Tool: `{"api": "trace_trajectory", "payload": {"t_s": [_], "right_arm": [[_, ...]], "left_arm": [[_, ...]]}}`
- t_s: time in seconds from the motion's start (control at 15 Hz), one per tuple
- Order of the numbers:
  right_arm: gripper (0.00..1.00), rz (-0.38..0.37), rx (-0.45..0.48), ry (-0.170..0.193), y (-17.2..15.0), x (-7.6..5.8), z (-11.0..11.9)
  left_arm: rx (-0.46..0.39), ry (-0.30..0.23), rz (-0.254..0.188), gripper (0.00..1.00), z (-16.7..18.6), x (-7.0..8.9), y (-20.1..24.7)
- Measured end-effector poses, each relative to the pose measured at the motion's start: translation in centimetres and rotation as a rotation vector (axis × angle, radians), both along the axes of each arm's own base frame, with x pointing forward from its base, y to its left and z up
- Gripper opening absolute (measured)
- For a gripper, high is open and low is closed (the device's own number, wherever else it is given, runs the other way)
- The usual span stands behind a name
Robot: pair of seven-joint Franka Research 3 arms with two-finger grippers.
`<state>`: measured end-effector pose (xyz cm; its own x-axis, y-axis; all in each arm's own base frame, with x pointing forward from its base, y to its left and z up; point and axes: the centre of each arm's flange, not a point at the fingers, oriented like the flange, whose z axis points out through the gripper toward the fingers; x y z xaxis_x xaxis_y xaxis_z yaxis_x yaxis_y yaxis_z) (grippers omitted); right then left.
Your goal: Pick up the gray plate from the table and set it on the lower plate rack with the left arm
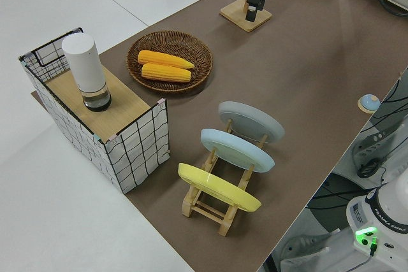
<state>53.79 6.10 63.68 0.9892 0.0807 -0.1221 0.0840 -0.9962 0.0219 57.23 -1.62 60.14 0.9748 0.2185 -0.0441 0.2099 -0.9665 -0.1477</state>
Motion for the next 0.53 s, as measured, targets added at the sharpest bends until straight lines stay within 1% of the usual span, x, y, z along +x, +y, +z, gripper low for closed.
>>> {"api": "trace_trajectory", "payload": {"t_s": [0.07,0.27,0.4,0.53], "right_arm": [[0.99,0.0,0.0,0.0,0.0,0.0,0.0],[0.99,0.0,0.0,0.0,0.0,0.0,0.0],[0.99,0.0,0.0,0.0,0.0,0.0,0.0],[0.99,0.0,0.0,0.0,0.0,0.0,0.0]], "left_arm": [[-0.027,-0.008,-0.036,1.0,0.7,-0.1,1.0],[-0.073,-0.023,-0.175,1.0,2.3,-0.6,2.4],[-0.097,-0.038,-0.23,1.0,3.3,-1.2,2.7],[-0.115,-0.052,-0.252,1.0,4.1,-1.6,3.0]]}}
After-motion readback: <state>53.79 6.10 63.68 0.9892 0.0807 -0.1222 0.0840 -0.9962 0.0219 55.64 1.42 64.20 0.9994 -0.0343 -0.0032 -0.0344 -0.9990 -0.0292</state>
